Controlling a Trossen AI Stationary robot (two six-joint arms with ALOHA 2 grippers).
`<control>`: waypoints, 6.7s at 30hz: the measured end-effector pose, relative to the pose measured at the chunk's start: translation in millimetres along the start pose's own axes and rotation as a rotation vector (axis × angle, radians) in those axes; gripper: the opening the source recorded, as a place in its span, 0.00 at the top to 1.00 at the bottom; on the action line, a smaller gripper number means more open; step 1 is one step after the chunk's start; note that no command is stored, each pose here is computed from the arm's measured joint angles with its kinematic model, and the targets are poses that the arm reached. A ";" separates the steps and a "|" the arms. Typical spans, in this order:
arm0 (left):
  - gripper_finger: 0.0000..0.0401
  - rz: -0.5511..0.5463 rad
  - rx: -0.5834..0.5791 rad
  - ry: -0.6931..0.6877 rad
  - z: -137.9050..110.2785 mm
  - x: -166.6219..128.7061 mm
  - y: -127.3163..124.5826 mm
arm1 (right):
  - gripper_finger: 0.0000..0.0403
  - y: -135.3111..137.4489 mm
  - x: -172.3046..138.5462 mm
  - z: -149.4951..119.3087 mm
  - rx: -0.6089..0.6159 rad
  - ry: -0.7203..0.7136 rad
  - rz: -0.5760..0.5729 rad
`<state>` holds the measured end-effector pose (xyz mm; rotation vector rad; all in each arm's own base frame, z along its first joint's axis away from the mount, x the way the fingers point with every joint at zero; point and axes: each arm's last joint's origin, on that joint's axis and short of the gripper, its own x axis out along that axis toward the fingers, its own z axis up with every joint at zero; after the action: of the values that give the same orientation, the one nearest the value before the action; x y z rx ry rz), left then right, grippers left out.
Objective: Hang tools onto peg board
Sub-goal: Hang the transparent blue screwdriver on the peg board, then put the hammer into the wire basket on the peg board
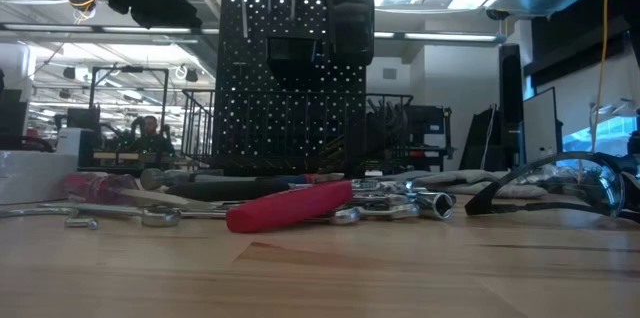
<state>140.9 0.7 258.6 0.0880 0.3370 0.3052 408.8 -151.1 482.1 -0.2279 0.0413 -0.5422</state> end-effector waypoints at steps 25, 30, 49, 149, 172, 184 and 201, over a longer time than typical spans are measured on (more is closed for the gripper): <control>0.48 0.000 -0.003 0.003 -0.3 0.0 0.0 | 0.46 33.6 -41.1 37.5 -0.236 -0.022 -0.097; 0.48 0.000 -0.008 0.009 -0.9 -0.1 0.0 | 0.46 52.5 -64.9 48.2 -0.272 0.008 -0.027; 0.48 0.000 -0.014 0.025 -2.6 0.0 0.0 | 0.46 95.0 -114.5 29.9 -0.388 0.340 0.225; 0.48 0.001 -0.014 0.064 -6.5 -0.2 0.1 | 0.46 158.1 -124.9 -41.4 -0.333 0.536 0.636; 0.48 -0.091 -0.103 0.321 -43.4 11.3 -13.6 | 0.46 210.7 -110.5 -225.7 -0.124 0.716 0.572; 0.48 -0.138 -0.128 0.158 -70.7 24.0 -24.3 | 0.46 218.1 -85.0 -268.3 -0.026 0.741 0.312; 0.48 -0.137 -0.128 0.162 -71.1 24.0 -24.2 | 0.46 225.2 -68.0 -312.8 0.115 0.804 0.346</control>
<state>145.2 -12.4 181.0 -0.0860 0.4805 0.1982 433.8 7.4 125.2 0.1218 0.8147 -0.2599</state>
